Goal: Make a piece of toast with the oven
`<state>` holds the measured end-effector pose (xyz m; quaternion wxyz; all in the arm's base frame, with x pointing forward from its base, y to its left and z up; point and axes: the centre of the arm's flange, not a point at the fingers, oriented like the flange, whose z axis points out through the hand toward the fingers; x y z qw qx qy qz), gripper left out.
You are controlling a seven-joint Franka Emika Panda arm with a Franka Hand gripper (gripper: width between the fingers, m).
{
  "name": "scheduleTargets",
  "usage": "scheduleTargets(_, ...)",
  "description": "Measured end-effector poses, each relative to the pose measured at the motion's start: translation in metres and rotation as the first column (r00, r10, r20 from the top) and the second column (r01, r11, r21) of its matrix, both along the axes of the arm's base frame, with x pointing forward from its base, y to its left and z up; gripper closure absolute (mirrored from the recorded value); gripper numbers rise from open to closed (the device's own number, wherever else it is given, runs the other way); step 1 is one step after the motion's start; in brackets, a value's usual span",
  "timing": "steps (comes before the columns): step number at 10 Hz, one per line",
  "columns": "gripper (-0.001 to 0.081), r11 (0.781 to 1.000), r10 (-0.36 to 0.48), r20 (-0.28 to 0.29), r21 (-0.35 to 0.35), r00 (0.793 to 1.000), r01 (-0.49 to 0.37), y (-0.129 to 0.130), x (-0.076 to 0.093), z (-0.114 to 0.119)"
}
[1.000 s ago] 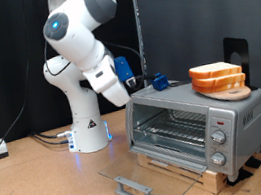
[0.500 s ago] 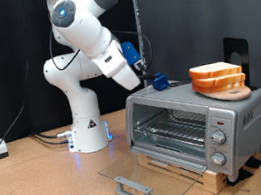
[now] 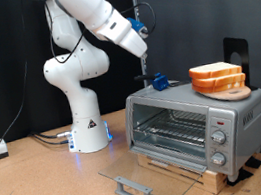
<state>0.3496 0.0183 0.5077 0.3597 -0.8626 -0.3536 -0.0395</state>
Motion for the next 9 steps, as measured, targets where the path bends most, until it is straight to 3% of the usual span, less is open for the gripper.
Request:
scheduleTargets(5,-0.0001,0.998,0.021,0.024,-0.063,0.999,-0.02,0.025,-0.05,0.05)
scheduleTargets(7,-0.0001,0.997,0.014,0.013,-0.073,1.0,-0.013,0.027,-0.058,0.053)
scheduleTargets(9,-0.0001,1.0,0.013,0.099,-0.03,0.995,-0.01,0.031,-0.06,0.049)
